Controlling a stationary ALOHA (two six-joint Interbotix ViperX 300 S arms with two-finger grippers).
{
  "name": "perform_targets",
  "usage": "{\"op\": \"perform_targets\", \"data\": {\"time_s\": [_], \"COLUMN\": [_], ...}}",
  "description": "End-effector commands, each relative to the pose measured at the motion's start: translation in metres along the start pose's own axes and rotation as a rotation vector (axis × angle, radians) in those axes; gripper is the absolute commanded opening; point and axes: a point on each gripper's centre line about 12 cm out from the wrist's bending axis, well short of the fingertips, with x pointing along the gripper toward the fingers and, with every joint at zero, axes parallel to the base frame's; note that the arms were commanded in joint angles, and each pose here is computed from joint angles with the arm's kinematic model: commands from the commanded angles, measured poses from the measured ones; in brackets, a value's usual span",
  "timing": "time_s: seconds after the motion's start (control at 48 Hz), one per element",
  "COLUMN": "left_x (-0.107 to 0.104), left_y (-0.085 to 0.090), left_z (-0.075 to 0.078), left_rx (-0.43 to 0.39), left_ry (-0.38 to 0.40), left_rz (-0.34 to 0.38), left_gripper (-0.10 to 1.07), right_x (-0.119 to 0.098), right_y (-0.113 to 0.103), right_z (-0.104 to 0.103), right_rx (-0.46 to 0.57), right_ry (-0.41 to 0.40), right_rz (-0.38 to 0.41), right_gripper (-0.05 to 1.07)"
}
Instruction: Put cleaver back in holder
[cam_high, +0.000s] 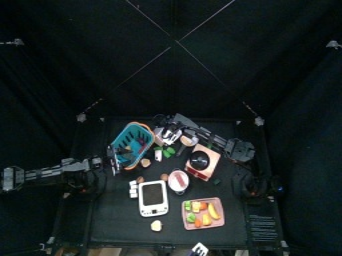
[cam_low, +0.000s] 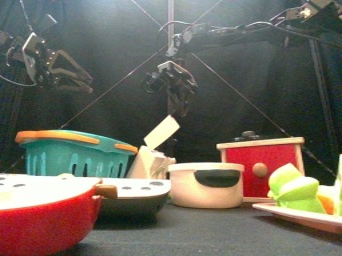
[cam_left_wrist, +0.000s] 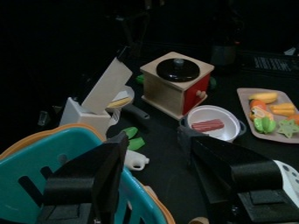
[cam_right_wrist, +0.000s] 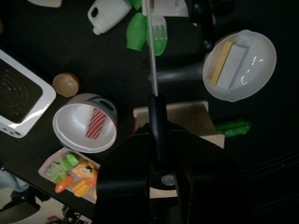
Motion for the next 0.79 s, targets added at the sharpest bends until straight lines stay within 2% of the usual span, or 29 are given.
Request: {"op": "perform_targets", "data": {"time_s": [0.0, 0.771], "left_x": [0.0008, 0.0008], "left_y": [0.0009, 0.0012], "left_z": [0.0064, 0.0064], "left_rx": [0.004, 0.004], "left_ry": [-0.017, -0.017], "left_rz": [0.003, 0.005], "left_gripper": [0.86, 0.86], "right_x": [-0.0241, -0.023], "right_y": [-0.006, -0.0086], "right_z": [-0.0071, -0.0097], "right_rx": [0.009, 0.013], "right_ry": [-0.048, -0.04], "right_rz": [0.001, -0.006], "right_gripper": [0.4, 0.4]}}
